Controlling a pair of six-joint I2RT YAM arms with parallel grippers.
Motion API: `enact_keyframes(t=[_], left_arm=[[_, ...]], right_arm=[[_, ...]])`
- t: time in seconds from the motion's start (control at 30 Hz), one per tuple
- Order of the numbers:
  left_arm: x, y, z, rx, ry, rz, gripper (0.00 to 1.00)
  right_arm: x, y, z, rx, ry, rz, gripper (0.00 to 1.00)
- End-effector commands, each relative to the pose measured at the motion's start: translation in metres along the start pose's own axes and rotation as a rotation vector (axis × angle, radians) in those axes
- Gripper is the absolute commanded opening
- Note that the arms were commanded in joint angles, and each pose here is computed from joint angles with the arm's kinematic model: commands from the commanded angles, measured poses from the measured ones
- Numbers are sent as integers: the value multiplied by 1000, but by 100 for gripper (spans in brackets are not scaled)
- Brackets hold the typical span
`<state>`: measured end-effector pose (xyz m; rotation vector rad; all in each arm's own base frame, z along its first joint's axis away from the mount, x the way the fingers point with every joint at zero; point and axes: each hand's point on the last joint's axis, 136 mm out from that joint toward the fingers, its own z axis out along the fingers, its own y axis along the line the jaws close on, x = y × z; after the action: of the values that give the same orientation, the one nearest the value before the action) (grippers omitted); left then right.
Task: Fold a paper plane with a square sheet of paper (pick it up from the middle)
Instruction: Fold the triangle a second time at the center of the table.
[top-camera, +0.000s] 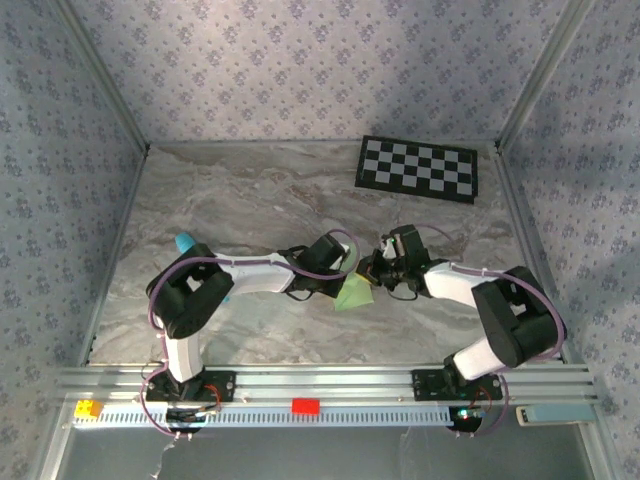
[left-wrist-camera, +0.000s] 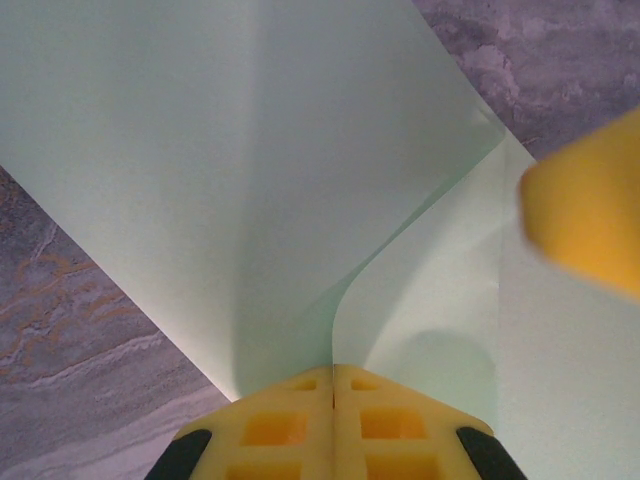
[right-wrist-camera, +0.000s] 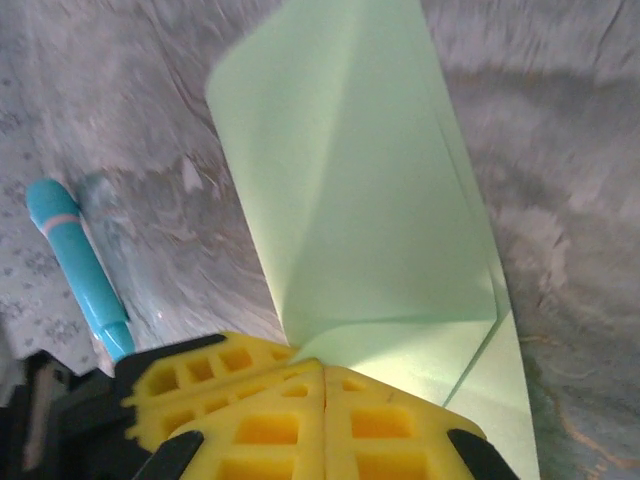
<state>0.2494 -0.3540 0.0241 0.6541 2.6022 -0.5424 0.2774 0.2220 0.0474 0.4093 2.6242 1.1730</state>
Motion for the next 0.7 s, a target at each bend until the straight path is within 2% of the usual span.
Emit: enact_keyframes(t=[0.0,0.17,0.4,0.47,0.53,0.67], left_arm=[[18,3,2,-14,58,18,0],[20,4,4,-18,68,21,0],[13,2,-3,-15,41,6,1],[8,0,-9,-17,31,-13,4],[4,4,-17,-58,40,-62,16],[-2,0,-38,-44,27,-135,28]], right_arm=[[3,8,8,-31,40,-17,6],[8,-3,20,-9,71,-4,6],[25,-57,22,150,81,35,3],[29,-62,23,158,91,36,3],[30,-64,24,158,98,33,2],[29,-64,24,158,97,27,2]])
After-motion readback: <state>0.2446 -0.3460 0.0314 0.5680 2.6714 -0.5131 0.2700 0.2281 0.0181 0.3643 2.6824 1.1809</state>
